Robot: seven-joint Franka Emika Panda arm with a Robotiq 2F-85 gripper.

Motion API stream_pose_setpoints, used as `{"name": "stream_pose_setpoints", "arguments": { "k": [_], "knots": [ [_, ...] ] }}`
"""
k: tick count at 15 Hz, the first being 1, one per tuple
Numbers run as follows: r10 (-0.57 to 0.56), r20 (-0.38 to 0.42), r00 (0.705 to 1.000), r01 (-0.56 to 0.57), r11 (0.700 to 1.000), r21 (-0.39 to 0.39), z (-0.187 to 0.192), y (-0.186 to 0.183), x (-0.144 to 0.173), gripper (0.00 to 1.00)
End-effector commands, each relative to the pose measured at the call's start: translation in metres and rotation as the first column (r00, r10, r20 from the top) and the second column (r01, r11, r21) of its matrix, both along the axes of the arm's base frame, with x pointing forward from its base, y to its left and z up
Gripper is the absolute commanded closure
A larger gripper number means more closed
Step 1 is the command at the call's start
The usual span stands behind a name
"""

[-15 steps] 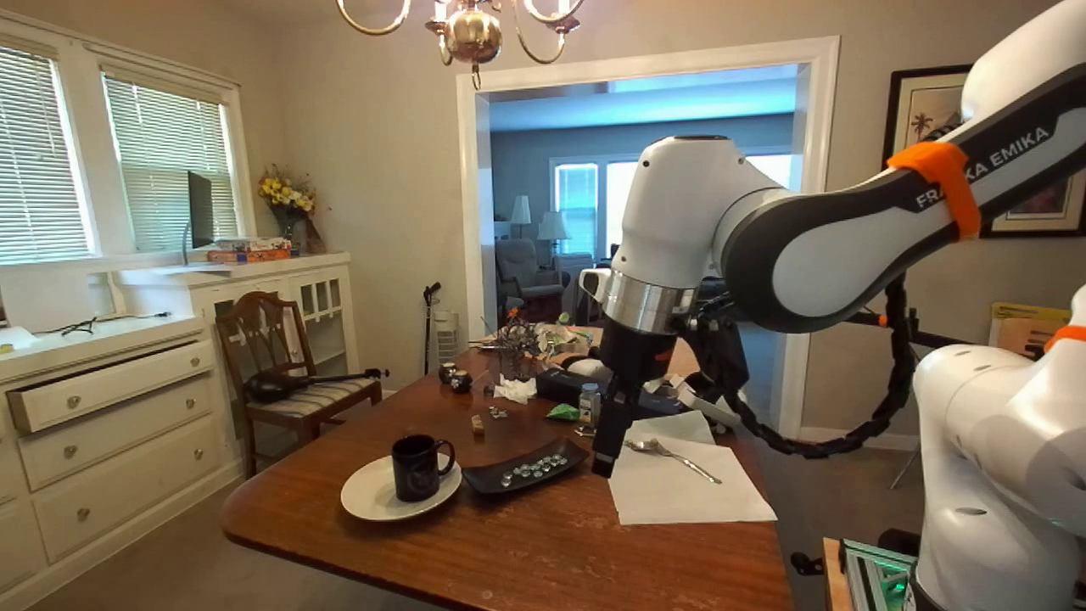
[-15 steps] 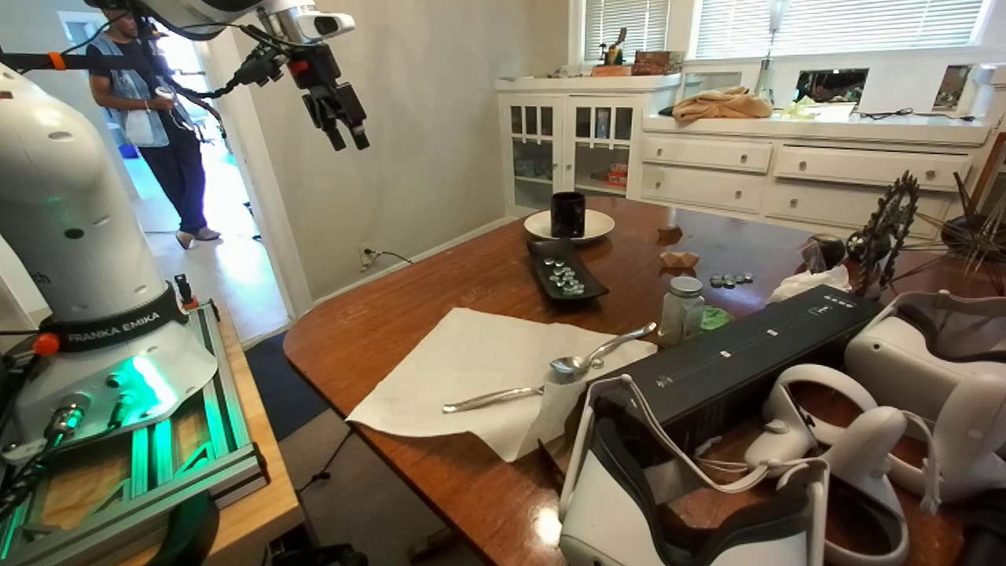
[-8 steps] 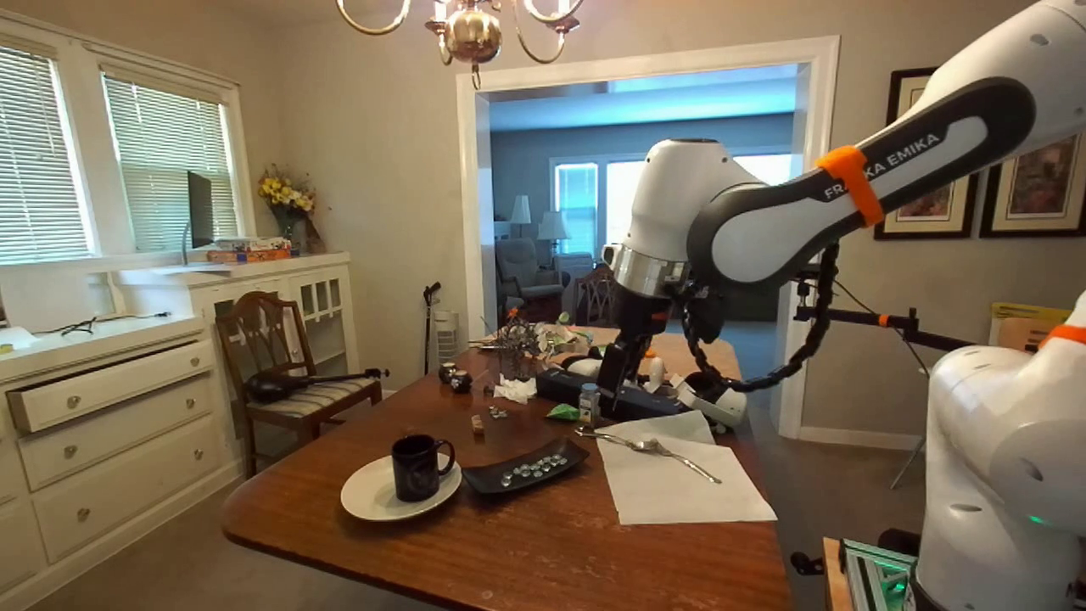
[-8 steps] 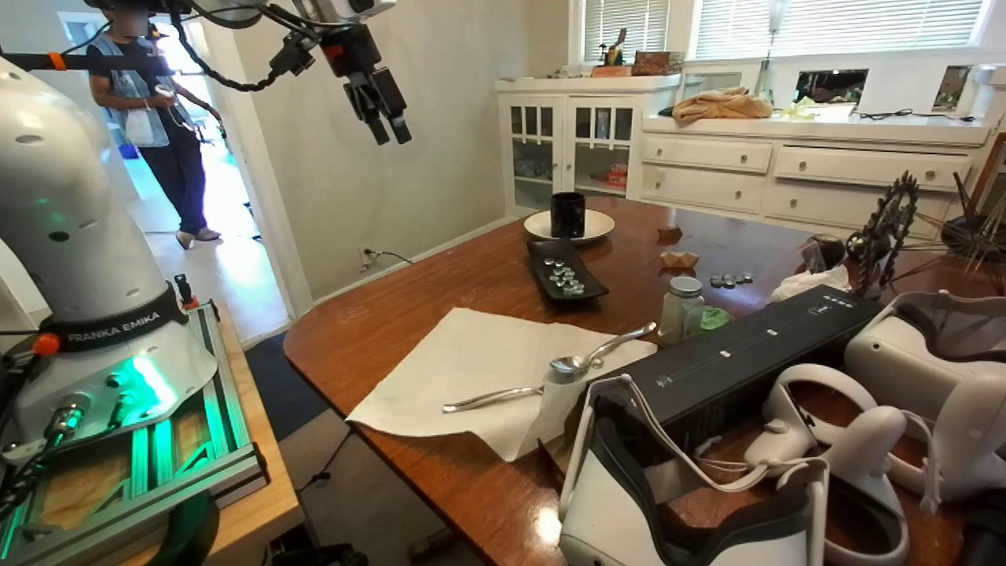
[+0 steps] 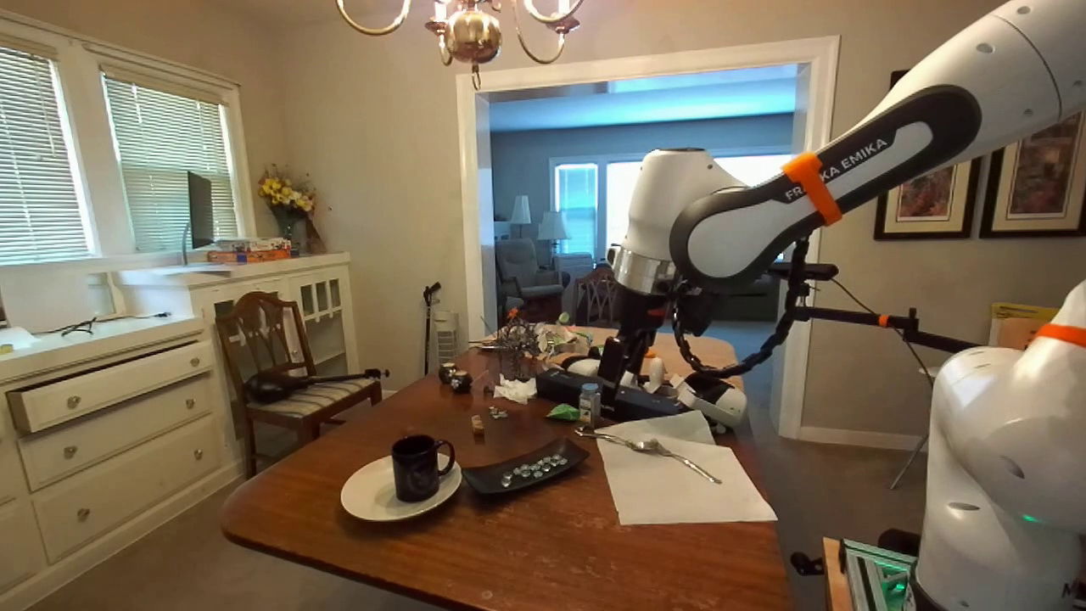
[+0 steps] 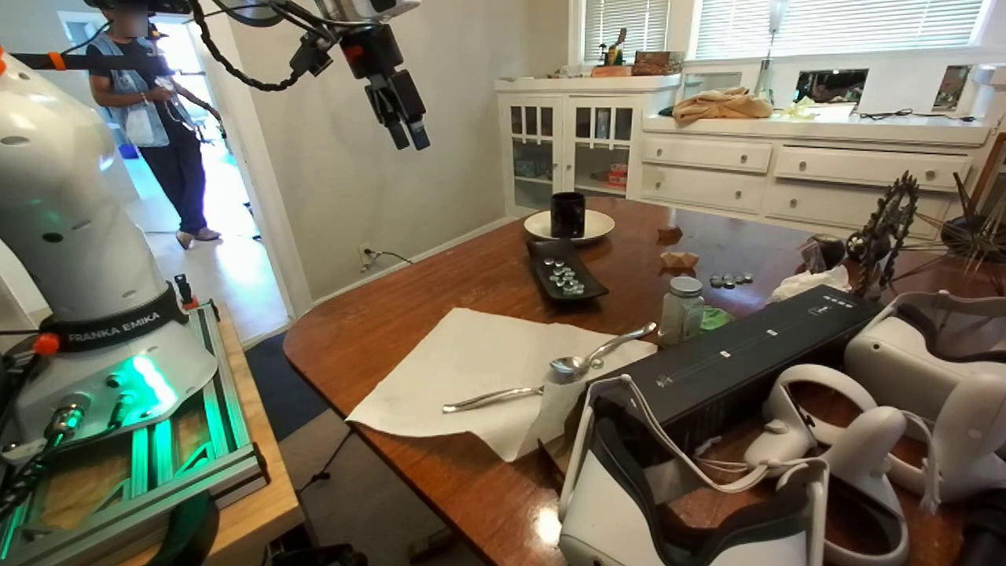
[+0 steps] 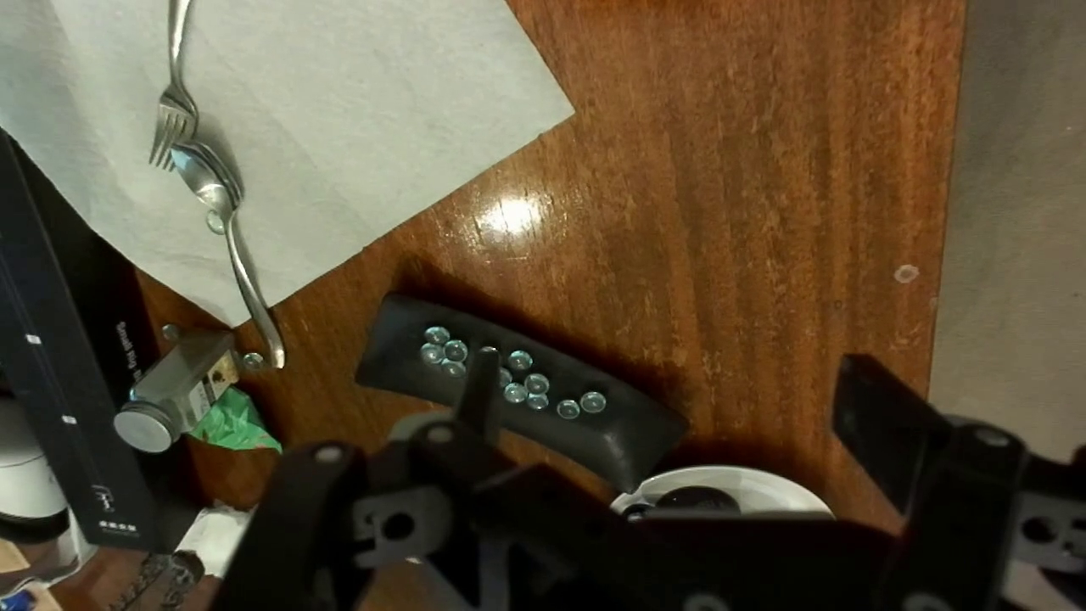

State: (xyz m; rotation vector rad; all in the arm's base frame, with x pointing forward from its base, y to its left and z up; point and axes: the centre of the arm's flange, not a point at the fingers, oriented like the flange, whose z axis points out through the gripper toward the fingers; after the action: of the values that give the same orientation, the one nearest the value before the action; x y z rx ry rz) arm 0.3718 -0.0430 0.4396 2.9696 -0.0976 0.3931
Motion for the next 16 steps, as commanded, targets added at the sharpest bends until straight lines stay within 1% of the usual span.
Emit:
{"name": "stream_pose_setpoints", "arguments": {
  "k": [1,12,13,14,16],
  "knots": [
    [0.000,0.000,1.000,0.000,1.000,0.000,0.000,0.000,0.000,0.00],
    [0.000,0.001,1.000,0.000,1.000,0.000,0.000,0.000,0.000,0.00],
    [-0.007,0.014,1.000,0.007,1.000,-0.020,0.001,-0.007,0.002,0.00],
    [-0.032,0.022,0.999,0.033,0.999,-0.003,0.003,-0.021,0.004,0.00],
    [-0.043,0.045,0.998,0.043,0.999,-0.007,0.012,-0.057,0.006,0.00]
  ]
}}
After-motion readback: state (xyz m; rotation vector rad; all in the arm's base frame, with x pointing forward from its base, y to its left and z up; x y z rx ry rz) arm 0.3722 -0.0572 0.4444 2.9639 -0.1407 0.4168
